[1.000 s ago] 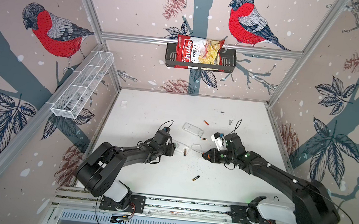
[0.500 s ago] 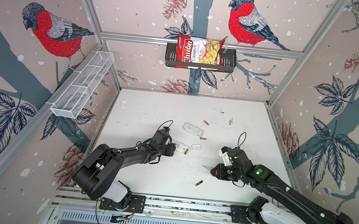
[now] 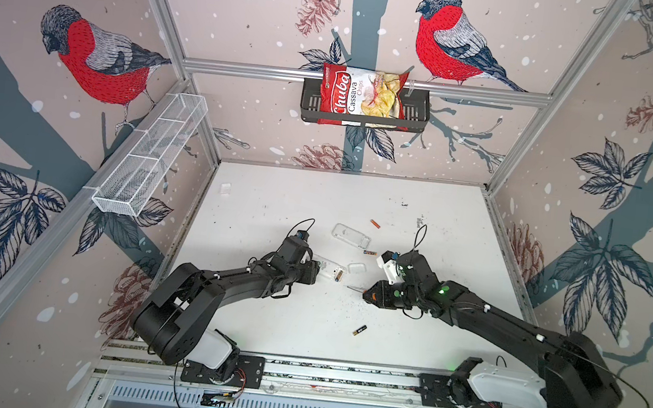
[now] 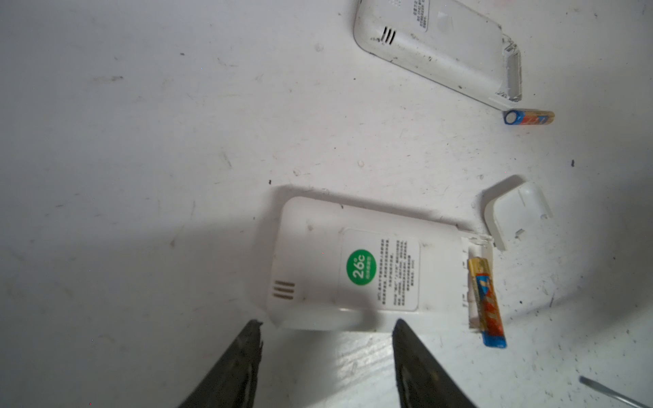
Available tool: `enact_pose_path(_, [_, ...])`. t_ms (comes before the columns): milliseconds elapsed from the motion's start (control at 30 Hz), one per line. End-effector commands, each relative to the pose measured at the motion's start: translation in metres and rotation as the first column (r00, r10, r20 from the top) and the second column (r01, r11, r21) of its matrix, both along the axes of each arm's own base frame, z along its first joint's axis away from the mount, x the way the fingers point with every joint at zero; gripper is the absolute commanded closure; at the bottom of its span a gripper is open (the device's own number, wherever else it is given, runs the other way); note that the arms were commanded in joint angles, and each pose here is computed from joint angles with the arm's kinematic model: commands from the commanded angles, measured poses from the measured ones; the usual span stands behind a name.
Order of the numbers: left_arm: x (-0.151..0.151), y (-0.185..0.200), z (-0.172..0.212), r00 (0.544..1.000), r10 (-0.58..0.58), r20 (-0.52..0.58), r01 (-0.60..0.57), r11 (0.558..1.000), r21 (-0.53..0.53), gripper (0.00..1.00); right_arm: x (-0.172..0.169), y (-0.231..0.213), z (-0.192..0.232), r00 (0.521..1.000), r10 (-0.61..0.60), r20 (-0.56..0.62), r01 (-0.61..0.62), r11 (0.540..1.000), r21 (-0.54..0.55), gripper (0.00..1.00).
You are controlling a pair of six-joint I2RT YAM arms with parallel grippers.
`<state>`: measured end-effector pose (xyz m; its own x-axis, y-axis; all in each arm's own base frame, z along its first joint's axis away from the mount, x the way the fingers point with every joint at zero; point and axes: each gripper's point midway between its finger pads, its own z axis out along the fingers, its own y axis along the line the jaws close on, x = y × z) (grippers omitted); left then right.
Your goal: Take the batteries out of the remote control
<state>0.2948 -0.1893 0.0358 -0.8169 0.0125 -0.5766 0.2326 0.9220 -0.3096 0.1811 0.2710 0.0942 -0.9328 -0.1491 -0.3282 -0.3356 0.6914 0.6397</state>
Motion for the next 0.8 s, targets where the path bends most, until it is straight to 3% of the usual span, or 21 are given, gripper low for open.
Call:
enact_pose_path(0, [0.002, -0.003, 0.003, 1.000, -0.003, 0.006, 0.003, 1.000, -0.010, 0.40, 0.010, 0.015, 0.012, 0.998, 0.029, 0.054, -0.033, 0.997, 0.077, 1.00])
enact_pose_path(400, [0.000, -0.004, -0.002, 1.000, -0.003, -0.005, 0.003, 1.000, -0.018, 0.45, 0.022, 0.024, -0.003, 0.998, 0.046, 0.032, -0.048, 0.995, 0.084, 1.00])
enact_pose_path(767, [0.000, -0.004, 0.019, 0.999, -0.003, 0.035, 0.005, 0.999, -0.051, 0.41, 0.027, 0.022, -0.007, 0.999, 0.042, 0.031, -0.044, 0.996, 0.079, 1.00])
